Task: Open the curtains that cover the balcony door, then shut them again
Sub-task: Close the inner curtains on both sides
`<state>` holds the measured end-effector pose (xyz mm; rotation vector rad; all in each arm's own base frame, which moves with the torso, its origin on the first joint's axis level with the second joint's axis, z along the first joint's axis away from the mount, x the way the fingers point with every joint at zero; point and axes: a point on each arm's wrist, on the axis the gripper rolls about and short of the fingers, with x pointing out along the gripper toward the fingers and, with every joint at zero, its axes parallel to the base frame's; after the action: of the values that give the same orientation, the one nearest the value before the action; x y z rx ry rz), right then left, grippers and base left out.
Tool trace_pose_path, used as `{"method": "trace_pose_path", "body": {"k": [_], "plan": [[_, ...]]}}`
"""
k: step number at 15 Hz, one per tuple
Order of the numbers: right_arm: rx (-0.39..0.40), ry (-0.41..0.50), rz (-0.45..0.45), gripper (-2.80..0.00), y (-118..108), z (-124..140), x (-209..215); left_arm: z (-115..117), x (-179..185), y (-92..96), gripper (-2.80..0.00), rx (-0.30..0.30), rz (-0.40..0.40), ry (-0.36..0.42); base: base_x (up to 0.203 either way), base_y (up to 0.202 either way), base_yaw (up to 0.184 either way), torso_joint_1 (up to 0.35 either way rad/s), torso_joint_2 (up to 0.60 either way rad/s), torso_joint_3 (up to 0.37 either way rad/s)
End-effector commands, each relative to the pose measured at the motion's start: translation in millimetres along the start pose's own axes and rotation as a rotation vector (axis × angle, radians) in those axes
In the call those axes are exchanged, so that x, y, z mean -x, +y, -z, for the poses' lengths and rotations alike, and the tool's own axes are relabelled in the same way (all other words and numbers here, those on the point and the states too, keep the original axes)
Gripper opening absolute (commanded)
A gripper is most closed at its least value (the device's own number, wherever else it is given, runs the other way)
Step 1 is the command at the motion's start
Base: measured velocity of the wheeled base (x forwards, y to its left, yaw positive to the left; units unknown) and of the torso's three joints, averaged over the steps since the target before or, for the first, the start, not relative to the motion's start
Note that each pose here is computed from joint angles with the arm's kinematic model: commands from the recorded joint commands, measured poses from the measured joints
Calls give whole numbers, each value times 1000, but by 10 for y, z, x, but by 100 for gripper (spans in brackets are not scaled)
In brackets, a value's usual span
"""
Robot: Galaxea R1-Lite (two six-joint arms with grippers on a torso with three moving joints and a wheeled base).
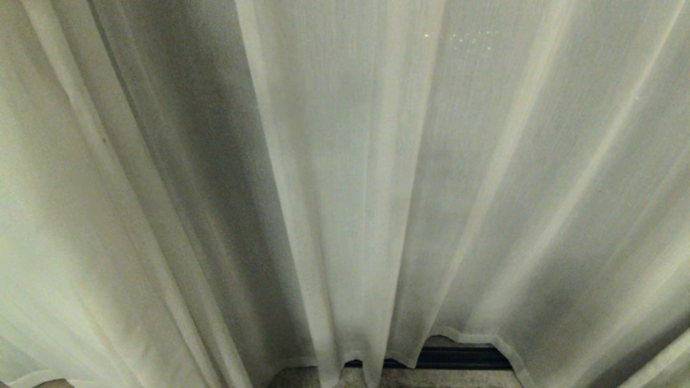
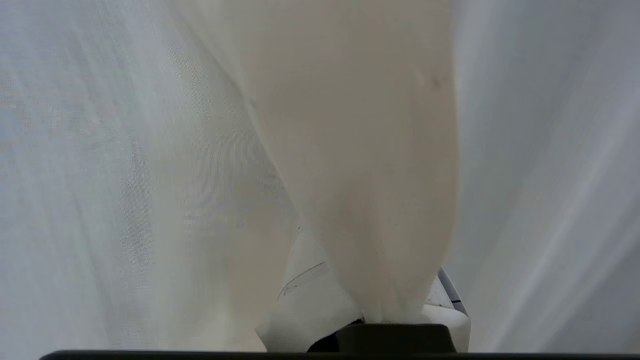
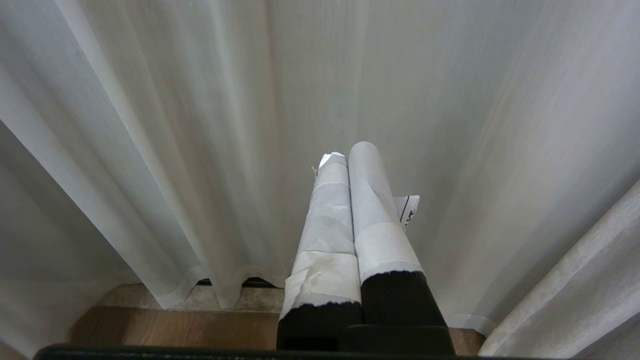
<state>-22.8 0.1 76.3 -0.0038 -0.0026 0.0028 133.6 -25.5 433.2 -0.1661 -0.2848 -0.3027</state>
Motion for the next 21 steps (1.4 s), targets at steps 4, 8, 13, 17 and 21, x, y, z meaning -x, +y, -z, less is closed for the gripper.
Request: {"method": "trace_pose_path", "body": {"k": [4,8,13,17,21], "plan": [[1,-1,0,-280,0,0,0,116,-230,-192,-280,25,134,48,0,0,0,0,0,0],[1,-1,0,-280,0,0,0,213,-403,-338,-280,48,212,73,0,0,0,0,0,0],[1,-1,0,-280,0,0,0,433,-675,-388,-280,50,223,139,0,0,0,0,0,0],[1,-1,0,-280,0,0,0,570,-871,-405,-280,49,220,174,0,0,0,0,0,0],[1,-1,0,-280,0,0,0,580,-986,-415,-280,51,219,167,0,0,0,0,0,0]]}}
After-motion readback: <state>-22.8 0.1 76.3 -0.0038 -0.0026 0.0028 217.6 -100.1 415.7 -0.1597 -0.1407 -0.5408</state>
